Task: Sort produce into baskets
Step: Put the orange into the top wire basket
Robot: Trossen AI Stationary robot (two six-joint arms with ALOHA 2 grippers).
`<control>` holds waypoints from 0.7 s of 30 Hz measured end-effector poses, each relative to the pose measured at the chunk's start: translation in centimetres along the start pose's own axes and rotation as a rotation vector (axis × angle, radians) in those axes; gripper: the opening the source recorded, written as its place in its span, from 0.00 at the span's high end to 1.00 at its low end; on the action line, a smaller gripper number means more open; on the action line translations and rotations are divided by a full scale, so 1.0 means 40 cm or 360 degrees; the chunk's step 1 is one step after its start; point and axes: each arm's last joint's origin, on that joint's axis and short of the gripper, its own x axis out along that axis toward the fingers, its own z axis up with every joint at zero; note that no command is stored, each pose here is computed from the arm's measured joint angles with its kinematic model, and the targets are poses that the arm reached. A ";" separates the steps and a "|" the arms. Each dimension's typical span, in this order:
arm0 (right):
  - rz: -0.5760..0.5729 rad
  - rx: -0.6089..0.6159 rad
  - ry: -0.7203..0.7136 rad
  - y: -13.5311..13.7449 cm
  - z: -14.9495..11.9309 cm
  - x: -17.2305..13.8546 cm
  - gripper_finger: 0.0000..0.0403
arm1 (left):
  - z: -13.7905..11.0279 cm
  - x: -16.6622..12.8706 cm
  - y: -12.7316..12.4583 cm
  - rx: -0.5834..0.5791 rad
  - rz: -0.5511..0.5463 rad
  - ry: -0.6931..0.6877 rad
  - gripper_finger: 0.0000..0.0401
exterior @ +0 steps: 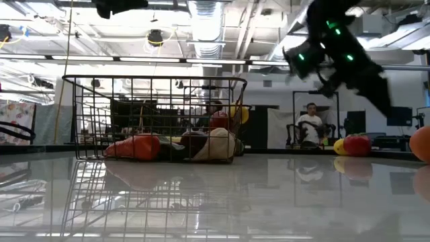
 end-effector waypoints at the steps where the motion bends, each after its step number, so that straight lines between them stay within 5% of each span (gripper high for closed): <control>1: -0.0011 0.0015 0.0053 0.000 -0.004 0.019 0.21 | 0.000 0.000 0.000 -0.0006 -0.0008 -0.0001 0.30; 12: -0.0015 0.0048 0.0303 0.006 -0.032 0.125 0.21 | 0.000 0.000 -0.002 -0.0010 -0.0032 -0.0004 0.30; 21: 0.0268 -0.0008 -0.0051 0.045 0.023 0.123 0.21 | 0.001 0.000 -0.001 -0.0005 -0.0032 -0.0008 0.30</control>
